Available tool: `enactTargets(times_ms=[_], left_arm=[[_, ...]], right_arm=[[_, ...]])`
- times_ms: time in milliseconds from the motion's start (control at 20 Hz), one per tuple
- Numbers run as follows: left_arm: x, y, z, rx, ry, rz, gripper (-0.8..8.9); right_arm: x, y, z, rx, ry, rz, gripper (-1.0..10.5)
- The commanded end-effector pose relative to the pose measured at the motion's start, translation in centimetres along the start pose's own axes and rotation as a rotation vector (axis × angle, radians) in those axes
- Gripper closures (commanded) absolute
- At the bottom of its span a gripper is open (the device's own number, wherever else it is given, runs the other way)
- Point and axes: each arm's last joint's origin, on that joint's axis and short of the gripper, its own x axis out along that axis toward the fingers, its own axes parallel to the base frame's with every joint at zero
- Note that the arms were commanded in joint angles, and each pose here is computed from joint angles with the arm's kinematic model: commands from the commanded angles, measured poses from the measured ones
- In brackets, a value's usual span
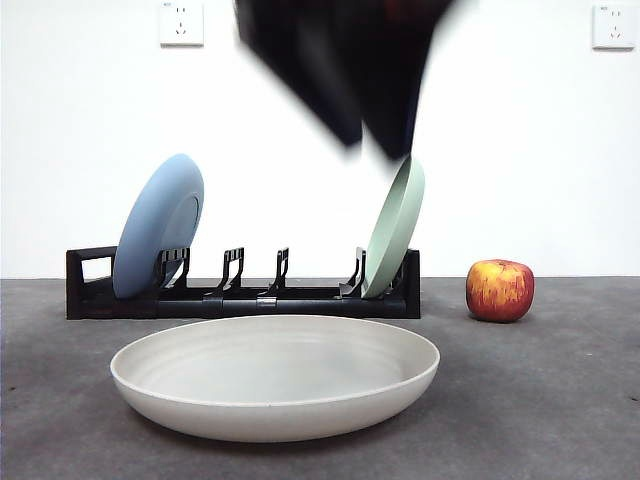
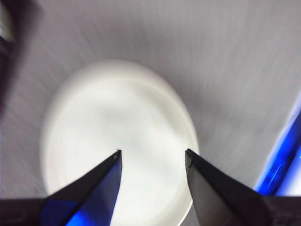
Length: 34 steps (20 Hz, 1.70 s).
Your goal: Take the yellow plate from the plate rack,put the plate on the table,take the apple from the table,put the apple in the plate
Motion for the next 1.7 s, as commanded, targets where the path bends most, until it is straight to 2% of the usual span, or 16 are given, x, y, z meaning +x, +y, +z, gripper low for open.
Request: enactTargets(times_ms=[50, 300, 500, 650, 800, 850, 950, 1100, 1300, 1700], left_arm=[[-4.7, 2.3, 0.1, -0.108, -0.140, -0.043, 5.89], [-13.8, 6.2, -3.1, -0.242, -0.412, -0.188, 5.94], [-17.6, 7.3, -6.0, -0.262, -0.506, -0.284, 5.99], [-18.4, 7.3, -7.3, -0.245, -0.479, -0.360, 6.68], [-18.1, 7.2, -7.6, -0.244, -0.425, -0.365, 6.70], [-17.9, 7.1, -7.6, -0.243, -0.416, -0.365, 7.02], [-17.6, 7.0, -7.3, -0.240, -0.404, -0.365, 8.30], [-17.1, 6.8, -6.9, -0.237, -0.385, -0.364, 8.21], [-17.0, 6.8, -6.9, -0.236, -0.378, -0.364, 8.21], [-17.0, 6.8, -6.9, -0.237, -0.380, -0.364, 8.21]], right_arm=[[0.4, -0.3, 0.6, -0.012, -0.016, 0.001, 4.1], [2.8, -1.9, 2.5, -0.011, -0.029, -0.013, 4.1], [6.5, -4.3, 4.4, 0.002, -0.031, -0.072, 4.1], [10.5, -6.6, 5.3, 0.026, 0.018, -0.097, 4.1], [14.5, -8.7, 5.6, 0.039, 0.076, -0.135, 4.1], [15.8, -9.0, 5.8, 0.033, 0.096, -0.156, 4.1], [18.1, -9.5, 6.5, 0.003, 0.123, -0.169, 4.1], [21.5, -9.8, 8.5, -0.040, 0.157, -0.203, 4.1], [24.8, -11.0, 10.2, -0.031, 0.191, -0.203, 4.1], [29.0, -12.7, 9.3, -0.002, 0.273, -0.178, 4.0]])
